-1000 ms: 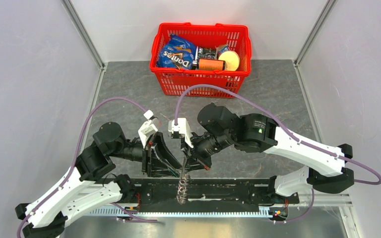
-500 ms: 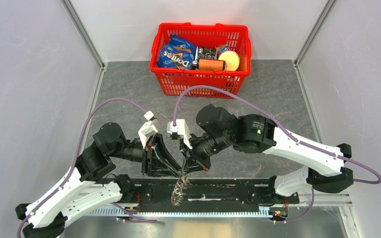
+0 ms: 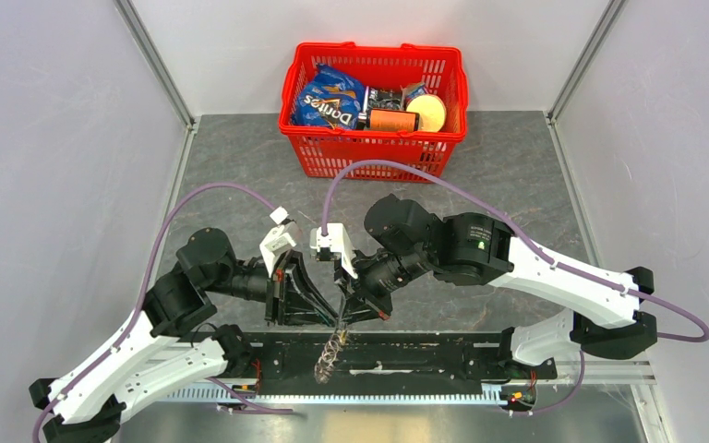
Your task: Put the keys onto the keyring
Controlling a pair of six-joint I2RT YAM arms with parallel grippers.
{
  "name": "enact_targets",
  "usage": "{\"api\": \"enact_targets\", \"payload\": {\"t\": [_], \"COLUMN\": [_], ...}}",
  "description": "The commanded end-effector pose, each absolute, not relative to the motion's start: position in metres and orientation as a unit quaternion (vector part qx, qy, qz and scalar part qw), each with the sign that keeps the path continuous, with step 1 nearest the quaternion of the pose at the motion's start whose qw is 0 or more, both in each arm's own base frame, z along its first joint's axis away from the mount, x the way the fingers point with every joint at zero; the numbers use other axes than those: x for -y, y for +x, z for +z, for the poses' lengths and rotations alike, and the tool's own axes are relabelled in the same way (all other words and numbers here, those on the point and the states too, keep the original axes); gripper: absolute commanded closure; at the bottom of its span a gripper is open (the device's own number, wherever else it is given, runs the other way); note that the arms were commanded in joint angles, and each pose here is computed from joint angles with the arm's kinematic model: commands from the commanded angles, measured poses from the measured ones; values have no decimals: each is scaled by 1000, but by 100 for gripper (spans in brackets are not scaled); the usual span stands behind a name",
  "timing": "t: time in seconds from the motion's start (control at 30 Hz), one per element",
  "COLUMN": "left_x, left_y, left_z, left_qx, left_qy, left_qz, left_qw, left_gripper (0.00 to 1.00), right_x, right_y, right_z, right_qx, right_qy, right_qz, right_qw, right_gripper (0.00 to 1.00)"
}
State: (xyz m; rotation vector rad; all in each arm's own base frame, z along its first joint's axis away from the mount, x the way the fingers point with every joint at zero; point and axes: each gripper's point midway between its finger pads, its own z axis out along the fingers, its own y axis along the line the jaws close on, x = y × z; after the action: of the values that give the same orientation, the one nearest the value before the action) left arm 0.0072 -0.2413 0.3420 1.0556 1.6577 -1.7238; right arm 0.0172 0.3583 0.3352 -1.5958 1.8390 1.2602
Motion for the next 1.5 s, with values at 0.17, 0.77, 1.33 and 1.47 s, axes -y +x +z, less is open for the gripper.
{"api": "enact_targets", "payload": {"t": [0.17,0.77,1.33,1.47], "left_x": [242,245,243,238], "left_y": [5,17,28,29], "left_z": [345,349,402,421], "left_qx": [-595,-587,-521,-495], "left_qy": [409,417,394,385], "left_qz": [-640,-620,-631,-634], "left_qw": [264,312,418,453], "left_gripper": [83,98,98,98], "right_x": [-371,-361,-333,-322], "right_y": [23,18,25,30], "right_z": [372,385,437,458], "right_qx": [-621,-598,-572,-563], "right_qy": [-562,-567,-522,-492], "right_qz": [482,496,515,524], "right_qw": [256,274,369,408], "right_gripper": [100,100,45,44]}}
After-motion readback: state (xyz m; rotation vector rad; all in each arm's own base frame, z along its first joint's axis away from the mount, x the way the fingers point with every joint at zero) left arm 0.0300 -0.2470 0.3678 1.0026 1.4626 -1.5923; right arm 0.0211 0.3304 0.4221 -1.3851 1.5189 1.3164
